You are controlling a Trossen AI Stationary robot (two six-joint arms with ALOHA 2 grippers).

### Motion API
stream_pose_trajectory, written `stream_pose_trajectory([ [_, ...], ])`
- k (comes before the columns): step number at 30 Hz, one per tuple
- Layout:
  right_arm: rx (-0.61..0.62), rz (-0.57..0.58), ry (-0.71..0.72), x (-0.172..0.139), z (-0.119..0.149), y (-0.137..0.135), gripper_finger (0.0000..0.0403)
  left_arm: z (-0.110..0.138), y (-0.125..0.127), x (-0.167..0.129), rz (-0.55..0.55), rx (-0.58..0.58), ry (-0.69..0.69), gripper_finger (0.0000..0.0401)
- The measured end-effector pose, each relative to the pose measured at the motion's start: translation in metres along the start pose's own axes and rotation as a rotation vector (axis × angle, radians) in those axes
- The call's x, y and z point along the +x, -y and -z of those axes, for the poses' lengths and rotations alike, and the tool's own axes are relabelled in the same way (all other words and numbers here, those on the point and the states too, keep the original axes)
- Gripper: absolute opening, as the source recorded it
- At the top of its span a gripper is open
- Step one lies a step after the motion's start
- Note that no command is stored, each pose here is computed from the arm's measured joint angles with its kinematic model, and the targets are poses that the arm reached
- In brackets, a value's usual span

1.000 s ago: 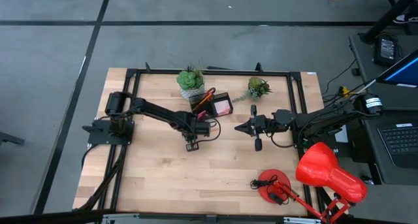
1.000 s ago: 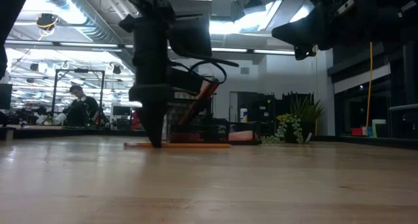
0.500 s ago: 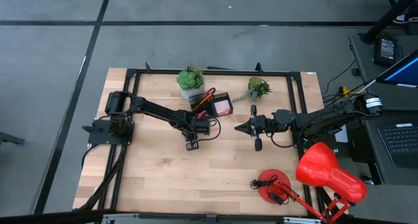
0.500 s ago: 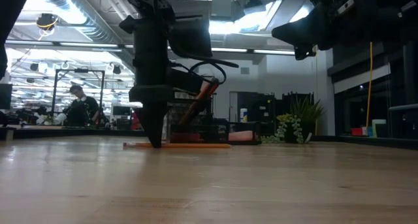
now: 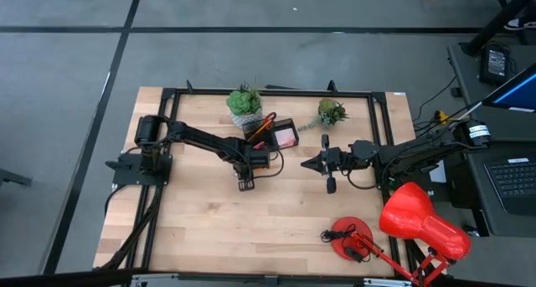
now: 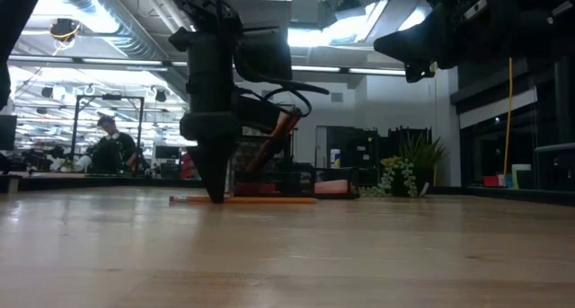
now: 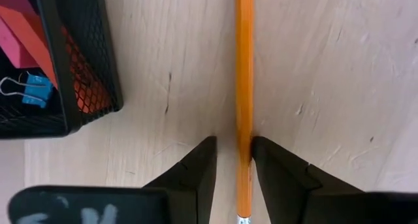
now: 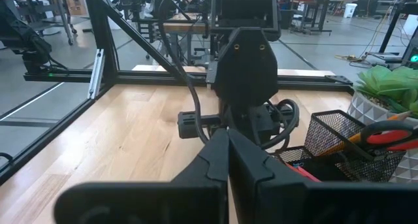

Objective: Pick and place office supplies into organizer
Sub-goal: Put the orange pencil into the black desk organizer

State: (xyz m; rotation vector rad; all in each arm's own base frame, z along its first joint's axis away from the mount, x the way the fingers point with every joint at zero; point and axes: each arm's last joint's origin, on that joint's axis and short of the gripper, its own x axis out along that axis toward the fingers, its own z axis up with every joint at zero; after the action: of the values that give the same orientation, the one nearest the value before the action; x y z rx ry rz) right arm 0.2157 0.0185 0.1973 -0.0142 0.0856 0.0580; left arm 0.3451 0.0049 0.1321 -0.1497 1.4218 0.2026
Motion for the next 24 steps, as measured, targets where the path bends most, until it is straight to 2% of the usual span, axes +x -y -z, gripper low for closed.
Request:
stream_pose_trajectory([
  [10,-0.003,0.000,0.000,0.000,0.000,0.000,0.0007,-0.011,0.005,-0.008,0.018,0.079,0.042,0.0104],
  [12,-0.003,0.000,0.000,0.000,0.000,0.000,0.0007,-0.019,0.008,-0.010,0.053,0.078,0.098,0.0104],
  [15,-0.003,0.000,0.000,0.000,0.000,0.000,0.0007,-0.019,0.006,-0.010,0.078,0.079,0.102,0.0105],
  [24,-0.002,0.000,-0.003,0.000,0.000,0.000,0.0007,-0.021,-0.003,-0.010,0.063,0.047,0.103,0.0114],
])
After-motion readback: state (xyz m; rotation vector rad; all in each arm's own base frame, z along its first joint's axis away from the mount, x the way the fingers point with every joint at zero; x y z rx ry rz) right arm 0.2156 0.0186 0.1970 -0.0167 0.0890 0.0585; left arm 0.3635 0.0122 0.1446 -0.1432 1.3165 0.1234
